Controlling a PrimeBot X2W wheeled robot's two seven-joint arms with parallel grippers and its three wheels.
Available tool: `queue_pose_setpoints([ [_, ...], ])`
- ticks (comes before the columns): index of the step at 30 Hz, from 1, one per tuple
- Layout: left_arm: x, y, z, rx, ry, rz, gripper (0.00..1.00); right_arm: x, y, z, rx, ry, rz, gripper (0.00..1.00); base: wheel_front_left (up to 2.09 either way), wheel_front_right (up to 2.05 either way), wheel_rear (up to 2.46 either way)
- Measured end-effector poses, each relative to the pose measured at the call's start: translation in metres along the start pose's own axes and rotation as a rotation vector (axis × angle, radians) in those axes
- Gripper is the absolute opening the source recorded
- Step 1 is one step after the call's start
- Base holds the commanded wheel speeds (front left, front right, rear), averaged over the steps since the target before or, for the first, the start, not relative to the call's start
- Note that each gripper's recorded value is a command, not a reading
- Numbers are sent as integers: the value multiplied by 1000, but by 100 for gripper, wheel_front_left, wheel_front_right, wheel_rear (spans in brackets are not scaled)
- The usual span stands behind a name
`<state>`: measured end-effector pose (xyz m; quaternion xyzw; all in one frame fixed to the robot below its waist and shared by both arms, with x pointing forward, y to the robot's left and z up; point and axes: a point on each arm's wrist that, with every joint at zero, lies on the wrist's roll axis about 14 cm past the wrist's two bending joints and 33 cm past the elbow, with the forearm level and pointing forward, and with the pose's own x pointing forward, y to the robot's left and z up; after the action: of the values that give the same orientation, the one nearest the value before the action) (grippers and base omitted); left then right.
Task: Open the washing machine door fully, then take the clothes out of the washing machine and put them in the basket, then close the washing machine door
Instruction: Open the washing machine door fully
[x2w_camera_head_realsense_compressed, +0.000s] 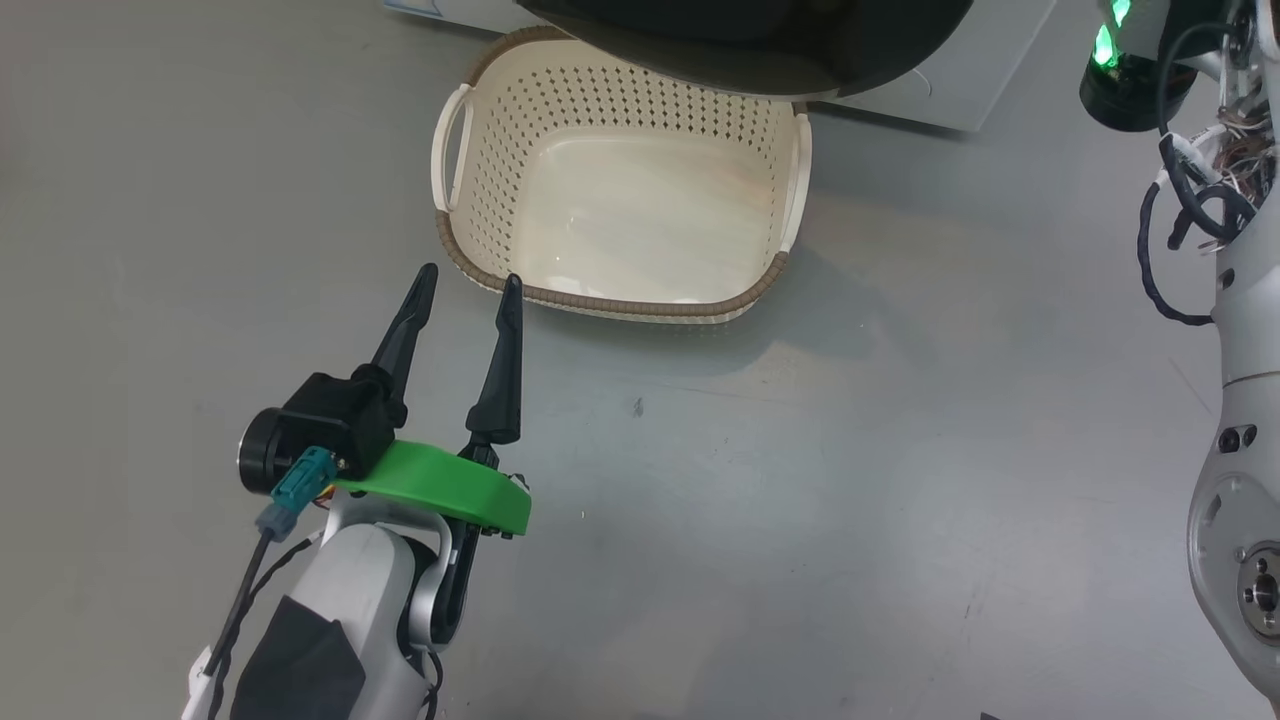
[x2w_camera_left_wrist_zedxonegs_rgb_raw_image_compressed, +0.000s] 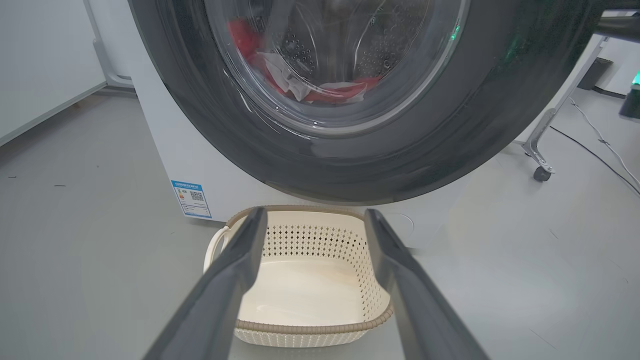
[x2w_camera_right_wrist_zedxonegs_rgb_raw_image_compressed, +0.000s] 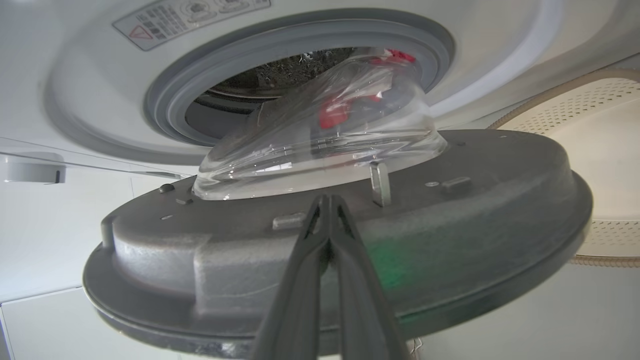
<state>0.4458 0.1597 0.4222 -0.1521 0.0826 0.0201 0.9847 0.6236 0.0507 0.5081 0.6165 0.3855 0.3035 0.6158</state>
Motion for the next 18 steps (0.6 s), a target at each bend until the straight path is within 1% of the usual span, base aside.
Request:
queue_pose_setpoints([
  [8, -3, -2, 5, -1, -11, -6, 100, -1, 3, -15, -10, 50, -6, 0, 0, 0, 0],
  [18, -7, -1, 5, 2, -13, 1, 100, -1, 4, -20, -13, 49, -9, 0, 0, 0, 0],
])
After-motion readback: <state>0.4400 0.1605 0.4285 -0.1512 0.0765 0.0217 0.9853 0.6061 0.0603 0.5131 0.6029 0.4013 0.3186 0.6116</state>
